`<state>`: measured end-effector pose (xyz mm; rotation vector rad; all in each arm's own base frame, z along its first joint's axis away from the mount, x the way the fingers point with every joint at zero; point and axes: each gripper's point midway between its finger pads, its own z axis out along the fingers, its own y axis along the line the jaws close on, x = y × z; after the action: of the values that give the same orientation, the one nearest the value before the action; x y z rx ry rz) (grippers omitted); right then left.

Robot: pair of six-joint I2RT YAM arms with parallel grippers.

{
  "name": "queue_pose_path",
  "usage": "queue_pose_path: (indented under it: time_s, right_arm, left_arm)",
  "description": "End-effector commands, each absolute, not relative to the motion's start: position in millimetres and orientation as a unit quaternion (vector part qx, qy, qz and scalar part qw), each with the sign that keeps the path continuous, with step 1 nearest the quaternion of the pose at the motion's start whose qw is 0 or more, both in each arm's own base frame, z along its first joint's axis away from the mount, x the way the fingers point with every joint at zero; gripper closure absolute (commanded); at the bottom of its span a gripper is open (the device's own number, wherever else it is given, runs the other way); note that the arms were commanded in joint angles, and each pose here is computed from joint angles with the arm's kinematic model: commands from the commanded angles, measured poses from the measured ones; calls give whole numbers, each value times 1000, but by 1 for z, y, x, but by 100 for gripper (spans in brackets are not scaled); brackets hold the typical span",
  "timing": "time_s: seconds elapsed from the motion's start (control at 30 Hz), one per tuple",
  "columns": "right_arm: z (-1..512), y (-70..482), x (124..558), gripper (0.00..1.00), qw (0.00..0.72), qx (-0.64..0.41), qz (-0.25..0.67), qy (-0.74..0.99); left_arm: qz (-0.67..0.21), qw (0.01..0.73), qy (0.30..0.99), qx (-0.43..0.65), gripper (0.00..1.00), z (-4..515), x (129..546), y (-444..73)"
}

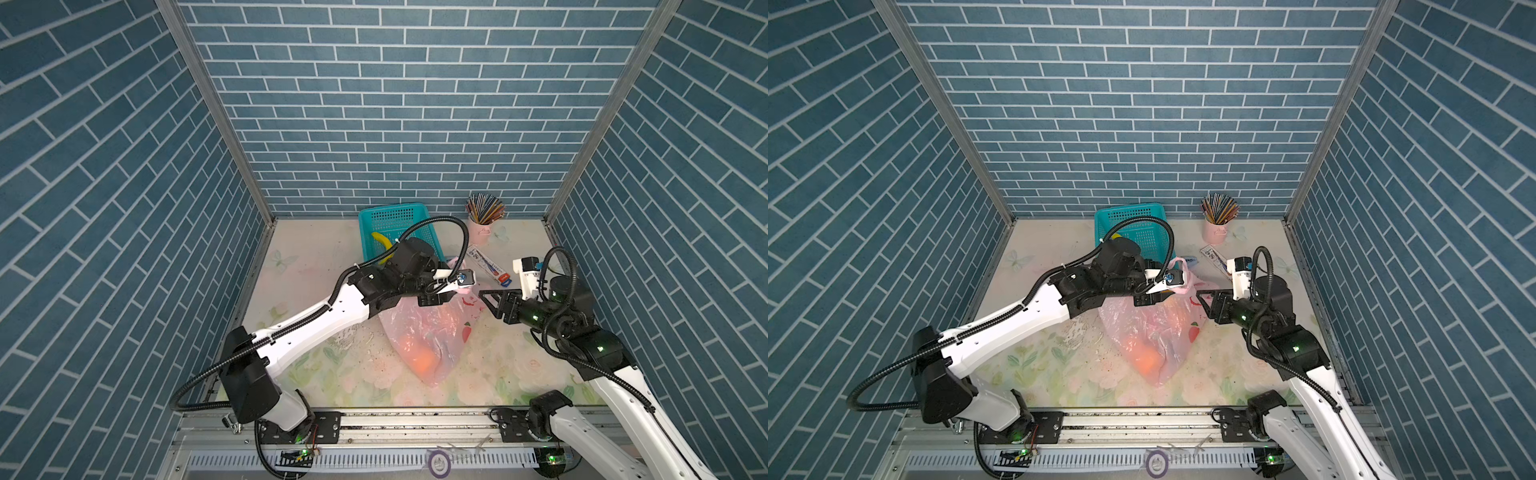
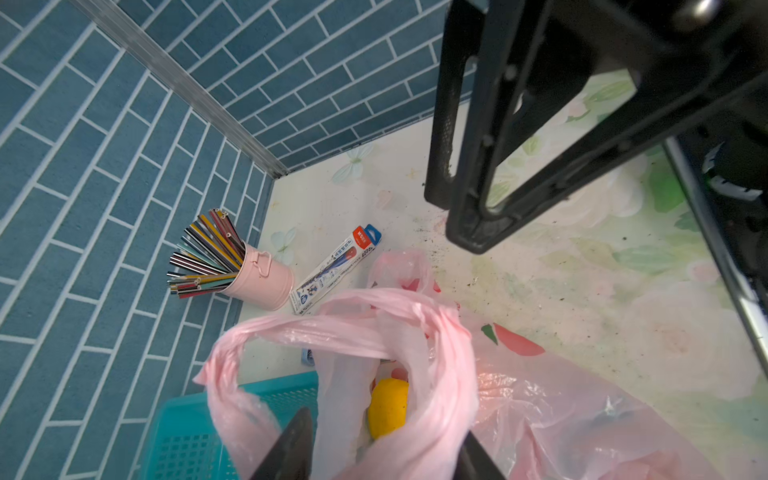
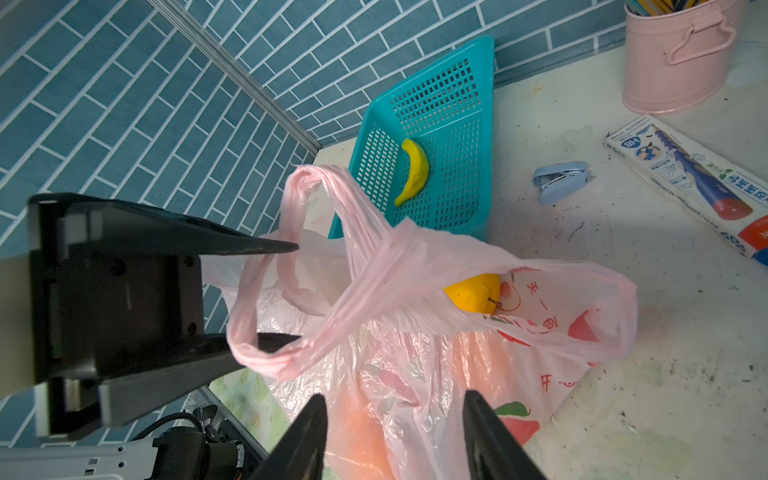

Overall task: Untie the knot of the plastic bag and take out the fruit
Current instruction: 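Lift the bag handle with the left gripper while the right gripper reaches into the bag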

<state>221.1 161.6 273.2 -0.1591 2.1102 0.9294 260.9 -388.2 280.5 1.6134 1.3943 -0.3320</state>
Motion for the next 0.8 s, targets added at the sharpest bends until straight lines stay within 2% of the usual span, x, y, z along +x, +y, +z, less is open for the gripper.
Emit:
queue_pose_path:
  time_s: [0.0,0.07,0.13,0.27,0.47,0.7,0.73,0.77]
  right_arm:
    - [266,165,216,46,390,-63,381,836]
    - [266,171,215,46,390,-71,399,827]
    - [269,177,215,45,395,-76,424,812]
    - [276,184,221,40,428,-86,444,783]
    - [288,186,241,22,503,-93,438,739]
    - [296,205,264,20,515,-113,454,719]
    - [298,208,266,21,514,-120,458,715]
    - [298,213,266,27,508,-129,466,713]
  left_arm:
    - [-131,513,561,637,72,307,268,-393]
    - [-143,526,578,607,88,317,273,-395]
    - [-157,534,605,569,93,330,281,-396]
    - [-192,518,670,496,95,346,300,-399]
    - [-233,487,734,413,96,357,324,-396]
    - [-315,469,751,342,96,373,339,-381]
    - [-321,467,751,338,96,373,340,-380]
    - [-323,468,753,330,96,374,344,-376]
